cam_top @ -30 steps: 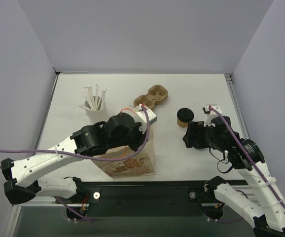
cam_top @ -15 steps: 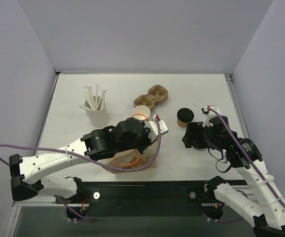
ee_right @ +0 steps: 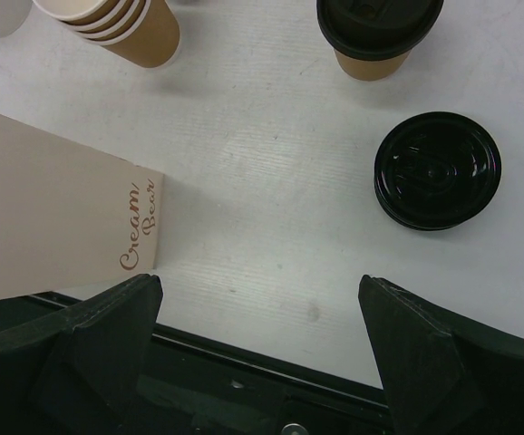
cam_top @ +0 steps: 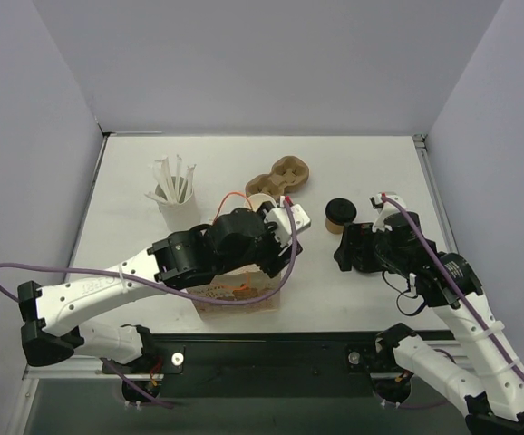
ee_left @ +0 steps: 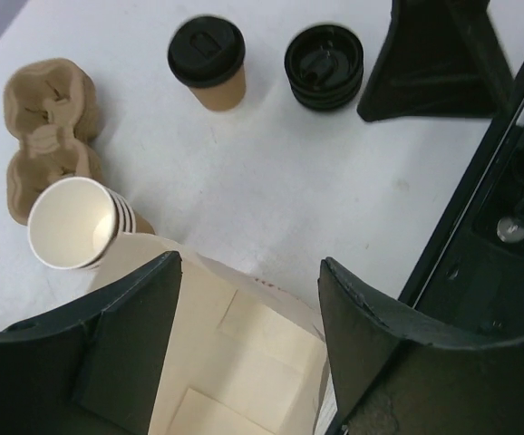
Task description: Pack the takeout coffee
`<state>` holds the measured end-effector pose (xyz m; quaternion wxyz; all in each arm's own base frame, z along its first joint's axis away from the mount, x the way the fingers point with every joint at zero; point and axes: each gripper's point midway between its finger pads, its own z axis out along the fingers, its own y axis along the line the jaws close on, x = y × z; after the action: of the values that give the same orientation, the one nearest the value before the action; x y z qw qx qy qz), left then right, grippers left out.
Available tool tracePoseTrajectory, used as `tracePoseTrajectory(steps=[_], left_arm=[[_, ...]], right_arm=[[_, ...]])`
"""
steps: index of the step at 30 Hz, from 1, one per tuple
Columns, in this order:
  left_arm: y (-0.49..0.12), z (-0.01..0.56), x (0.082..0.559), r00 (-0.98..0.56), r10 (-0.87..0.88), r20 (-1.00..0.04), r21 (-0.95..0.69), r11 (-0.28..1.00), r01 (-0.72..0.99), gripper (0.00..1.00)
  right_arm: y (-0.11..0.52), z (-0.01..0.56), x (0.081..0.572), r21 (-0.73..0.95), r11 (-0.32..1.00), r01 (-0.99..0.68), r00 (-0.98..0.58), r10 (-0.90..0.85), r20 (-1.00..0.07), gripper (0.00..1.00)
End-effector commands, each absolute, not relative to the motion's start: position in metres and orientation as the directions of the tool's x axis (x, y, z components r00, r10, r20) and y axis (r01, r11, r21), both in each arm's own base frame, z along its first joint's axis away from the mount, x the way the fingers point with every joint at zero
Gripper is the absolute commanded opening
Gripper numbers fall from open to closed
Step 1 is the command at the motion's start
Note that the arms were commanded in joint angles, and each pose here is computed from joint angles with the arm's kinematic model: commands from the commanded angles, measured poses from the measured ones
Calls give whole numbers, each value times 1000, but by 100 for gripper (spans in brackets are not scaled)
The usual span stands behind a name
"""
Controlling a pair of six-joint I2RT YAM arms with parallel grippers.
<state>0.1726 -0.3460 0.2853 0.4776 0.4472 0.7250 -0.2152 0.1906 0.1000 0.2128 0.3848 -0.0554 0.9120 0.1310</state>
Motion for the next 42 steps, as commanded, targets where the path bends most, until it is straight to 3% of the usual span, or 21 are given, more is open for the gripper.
tracePoseTrajectory(steps=[1,6,15,21,28,33,42], left_arm=[[-335,383,184,-133,176,-975,8,631,776,73],[-301,410,195,-192,102,-976,-50,755,654,73],[-153,413,251,-270,-34,-962,-90,976,196,74],[-101,389,250,-276,-151,-949,-166,986,31,74],[-84,343,229,-270,-306,-913,-310,950,-30,74],[-78,325,227,-245,-294,-924,-297,955,-29,74],[-59,317,221,-250,-245,-937,-231,969,-84,74]], right_arm=[[109,228,195,239,948,-209,-689,30,-724,99],[121,249,217,260,939,-226,-644,56,-763,99],[148,283,341,181,965,-188,-569,43,-821,95],[166,259,433,109,979,-174,-579,-12,-815,91],[190,201,526,27,982,-189,-612,-96,-785,88],[226,159,557,98,951,-292,-609,-106,-786,81],[264,114,553,162,881,-444,-616,-169,-769,78]])
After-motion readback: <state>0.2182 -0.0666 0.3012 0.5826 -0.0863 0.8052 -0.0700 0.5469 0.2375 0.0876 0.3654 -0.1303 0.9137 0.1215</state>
